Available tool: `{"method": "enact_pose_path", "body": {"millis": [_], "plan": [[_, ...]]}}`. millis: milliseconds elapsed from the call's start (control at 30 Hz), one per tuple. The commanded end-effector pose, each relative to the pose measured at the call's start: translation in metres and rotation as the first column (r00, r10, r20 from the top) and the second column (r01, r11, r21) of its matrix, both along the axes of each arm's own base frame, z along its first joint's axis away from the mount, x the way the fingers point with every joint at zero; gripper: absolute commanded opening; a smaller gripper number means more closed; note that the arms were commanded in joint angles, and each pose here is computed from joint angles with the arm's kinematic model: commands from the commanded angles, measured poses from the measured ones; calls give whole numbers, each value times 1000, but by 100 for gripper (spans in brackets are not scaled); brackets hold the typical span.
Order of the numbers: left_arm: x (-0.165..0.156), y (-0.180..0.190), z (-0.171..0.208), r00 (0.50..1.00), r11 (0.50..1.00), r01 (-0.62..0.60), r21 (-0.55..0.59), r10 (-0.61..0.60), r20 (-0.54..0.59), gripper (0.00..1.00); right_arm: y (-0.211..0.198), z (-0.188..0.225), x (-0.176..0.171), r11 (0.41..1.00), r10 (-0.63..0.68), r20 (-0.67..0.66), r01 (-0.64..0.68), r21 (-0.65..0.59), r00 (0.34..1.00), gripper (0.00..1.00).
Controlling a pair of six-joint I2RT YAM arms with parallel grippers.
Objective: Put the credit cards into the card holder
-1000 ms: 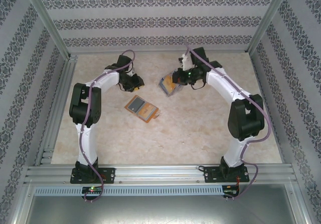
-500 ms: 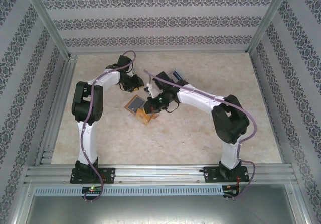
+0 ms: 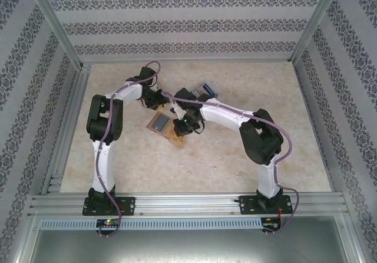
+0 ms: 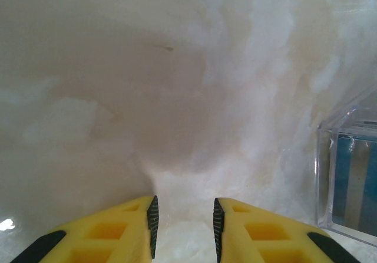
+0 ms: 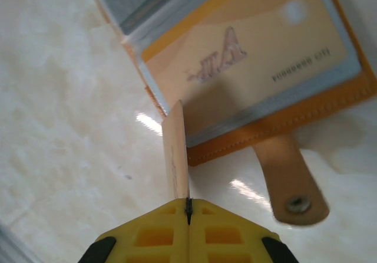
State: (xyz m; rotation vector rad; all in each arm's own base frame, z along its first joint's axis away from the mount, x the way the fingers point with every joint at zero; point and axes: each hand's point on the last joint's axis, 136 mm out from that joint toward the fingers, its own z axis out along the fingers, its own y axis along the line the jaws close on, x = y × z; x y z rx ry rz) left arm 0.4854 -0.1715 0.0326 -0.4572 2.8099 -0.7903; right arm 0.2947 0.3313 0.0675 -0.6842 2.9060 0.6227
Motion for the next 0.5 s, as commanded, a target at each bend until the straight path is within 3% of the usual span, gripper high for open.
{"method": "enact_pose_path", "body": {"millis": [0,200,333,467], "plan": [[-2,0,-2,1000,1000,6,-8,-6,-18,32,-23,-1,15,991,3,86,8,-133,996,4],[-15,2,-6,999,1000,11,-3,-11,-38,32,-27,5,24,995,-18,88,27,-100,996,4],[-24,6,-2,999,1000,10,9,-9,-37,32,-8,27,21,992,-43,24,40,121,999,4],[-23,5,24,1000,1000,-1,-8,1,15,32,1,49,30,949,-62,-11,63,309,998,4]]}}
